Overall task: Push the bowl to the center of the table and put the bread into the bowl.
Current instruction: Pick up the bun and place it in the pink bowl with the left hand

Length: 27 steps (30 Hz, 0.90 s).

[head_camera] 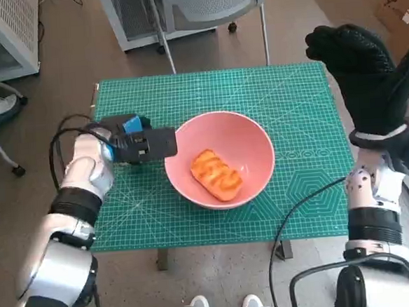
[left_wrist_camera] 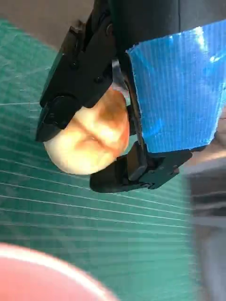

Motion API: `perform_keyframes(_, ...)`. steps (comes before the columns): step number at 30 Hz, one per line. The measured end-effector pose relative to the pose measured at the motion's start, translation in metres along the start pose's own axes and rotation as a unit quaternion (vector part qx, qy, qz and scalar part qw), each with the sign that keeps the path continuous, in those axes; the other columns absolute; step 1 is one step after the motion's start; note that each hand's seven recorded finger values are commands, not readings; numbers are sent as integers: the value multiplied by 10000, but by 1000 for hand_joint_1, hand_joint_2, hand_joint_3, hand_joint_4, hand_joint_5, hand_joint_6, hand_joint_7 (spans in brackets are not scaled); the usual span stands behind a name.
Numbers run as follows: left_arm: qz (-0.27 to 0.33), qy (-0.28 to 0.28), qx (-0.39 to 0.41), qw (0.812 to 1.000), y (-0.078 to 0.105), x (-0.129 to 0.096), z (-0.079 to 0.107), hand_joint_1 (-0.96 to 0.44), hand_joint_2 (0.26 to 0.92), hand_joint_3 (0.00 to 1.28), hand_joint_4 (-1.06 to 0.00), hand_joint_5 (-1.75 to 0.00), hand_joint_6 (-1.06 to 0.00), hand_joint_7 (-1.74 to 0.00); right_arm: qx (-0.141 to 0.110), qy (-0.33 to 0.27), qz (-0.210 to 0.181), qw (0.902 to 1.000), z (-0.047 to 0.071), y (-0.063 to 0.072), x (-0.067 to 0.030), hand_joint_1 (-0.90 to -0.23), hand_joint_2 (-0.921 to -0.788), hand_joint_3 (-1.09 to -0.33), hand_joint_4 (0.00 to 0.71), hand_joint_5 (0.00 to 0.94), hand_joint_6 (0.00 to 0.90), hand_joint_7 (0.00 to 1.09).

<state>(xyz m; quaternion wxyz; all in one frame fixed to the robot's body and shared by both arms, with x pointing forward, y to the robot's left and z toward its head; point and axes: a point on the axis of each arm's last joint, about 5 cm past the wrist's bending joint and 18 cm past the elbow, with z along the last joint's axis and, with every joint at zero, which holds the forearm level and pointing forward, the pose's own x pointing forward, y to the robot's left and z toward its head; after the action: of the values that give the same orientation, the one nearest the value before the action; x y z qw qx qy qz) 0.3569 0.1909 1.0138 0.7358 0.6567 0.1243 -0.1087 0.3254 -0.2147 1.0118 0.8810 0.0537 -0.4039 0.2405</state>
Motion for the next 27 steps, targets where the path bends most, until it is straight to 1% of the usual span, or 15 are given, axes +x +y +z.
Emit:
perform_keyframes(4,452,-276,-102,9985,132,-103,28,2,920,49,-697,-1270,-687,-986,7,-1,5,10000,-2,2,3,-637,-921,-733,331,3,446,4)
perform_keyframes(5,734,-509,-167,9959,212,-180,64,2,919,46,-704,-1263,-692,-981,13,-3,13,10000,-3,5,7,-637,-921,-732,331,3,446,4)
perform_keyframes(7,821,-584,-221,9947,213,-228,63,2,915,37,-720,-1235,-709,-974,23,-14,20,10000,-5,11,15,-638,-921,-732,332,3,448,5)
perform_keyframes(9,928,-683,-265,9930,214,-279,79,2,912,33,-731,-1207,-717,-983,23,-22,13,10000,-3,8,15,-639,-921,-731,333,3,449,5)
perform_keyframes(14,1210,-1021,-348,9868,223,-429,152,3,902,34,-755,-1087,-716,-1080,23,-28,13,10000,-1,7,18,-638,-921,-731,335,3,451,6)
perform_keyframes(19,1506,-1436,-362,9774,262,-606,254,3,901,34,-766,-1046,-707,-1118,26,-31,17,10000,-1,8,21,-629,-921,-733,336,3,451,6)
perform_keyframes(24,1837,-1989,-286,9622,336,-820,396,4,902,32,-781,-1033,-694,-1128,34,-27,28,10000,-2,8,21,-627,-921,-735,336,2,451,5)
perform_keyframes(27,2034,-2411,-227,9487,381,-966,514,3,902,31,-786,-1028,-688,-1132,46,-20,42,10000,-6,10,20,-626,-921,-735,336,2,451,5)
